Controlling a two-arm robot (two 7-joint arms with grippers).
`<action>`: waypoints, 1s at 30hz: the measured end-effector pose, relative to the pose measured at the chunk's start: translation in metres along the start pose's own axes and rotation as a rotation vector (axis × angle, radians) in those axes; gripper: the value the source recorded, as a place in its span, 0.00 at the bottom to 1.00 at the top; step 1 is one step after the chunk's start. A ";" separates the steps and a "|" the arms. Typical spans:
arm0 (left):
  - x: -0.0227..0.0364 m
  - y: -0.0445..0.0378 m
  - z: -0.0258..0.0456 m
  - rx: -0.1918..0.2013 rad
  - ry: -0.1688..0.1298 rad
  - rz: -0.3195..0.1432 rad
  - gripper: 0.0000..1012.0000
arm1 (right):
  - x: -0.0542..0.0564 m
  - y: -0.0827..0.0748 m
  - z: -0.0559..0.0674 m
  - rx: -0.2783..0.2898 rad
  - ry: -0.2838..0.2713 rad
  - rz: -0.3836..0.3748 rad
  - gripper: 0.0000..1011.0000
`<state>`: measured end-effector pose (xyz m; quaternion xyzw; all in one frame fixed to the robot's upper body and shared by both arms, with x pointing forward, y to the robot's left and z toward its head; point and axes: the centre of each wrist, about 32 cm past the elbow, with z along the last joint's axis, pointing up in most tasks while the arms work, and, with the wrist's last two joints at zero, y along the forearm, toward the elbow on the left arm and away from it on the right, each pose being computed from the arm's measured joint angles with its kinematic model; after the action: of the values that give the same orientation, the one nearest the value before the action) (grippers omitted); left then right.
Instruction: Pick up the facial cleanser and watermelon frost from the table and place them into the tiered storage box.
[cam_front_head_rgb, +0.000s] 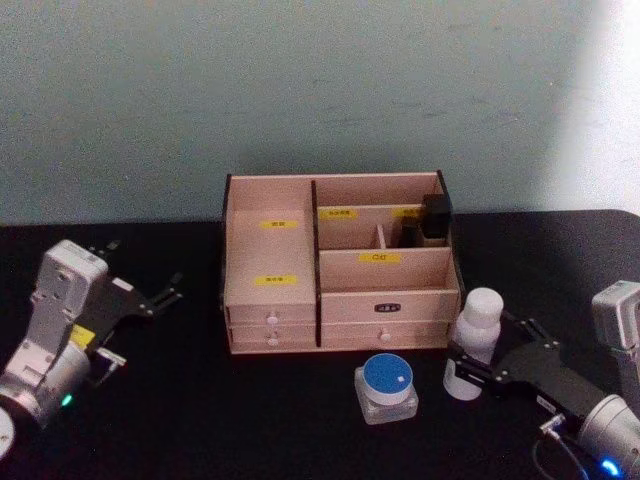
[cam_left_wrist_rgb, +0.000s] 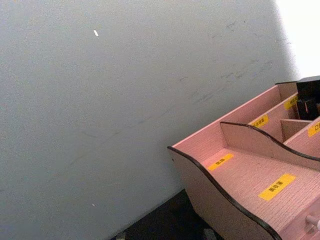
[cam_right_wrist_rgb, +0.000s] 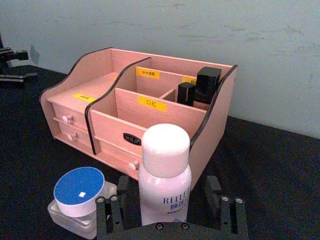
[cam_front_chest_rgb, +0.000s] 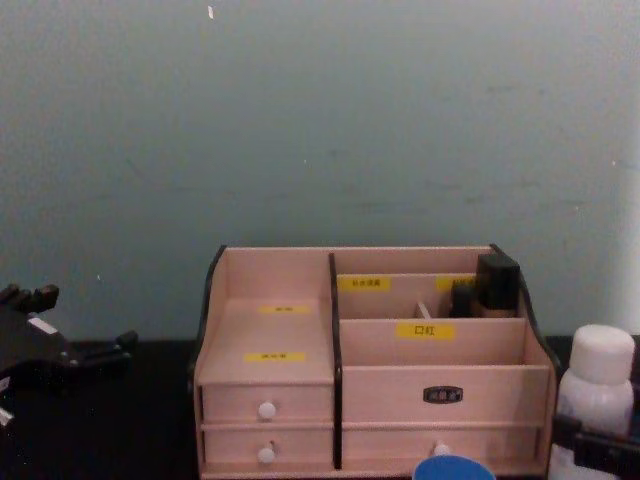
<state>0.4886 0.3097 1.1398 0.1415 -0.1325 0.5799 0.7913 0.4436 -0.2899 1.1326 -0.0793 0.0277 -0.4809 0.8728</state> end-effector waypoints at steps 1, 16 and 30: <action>0.0000 0.0000 0.0000 0.000 0.000 0.000 0.99 | 0.000 0.000 0.000 0.000 0.000 0.000 0.98; 0.0000 0.0000 0.0000 0.000 0.000 0.000 0.99 | 0.000 0.000 0.000 0.001 0.001 0.001 0.59; 0.0000 0.0000 0.0000 0.000 0.000 0.000 0.99 | 0.001 -0.006 0.003 0.013 0.009 0.018 0.59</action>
<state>0.4886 0.3096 1.1398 0.1415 -0.1325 0.5799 0.7913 0.4401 -0.2936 1.1360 -0.0712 0.0294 -0.4736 0.8774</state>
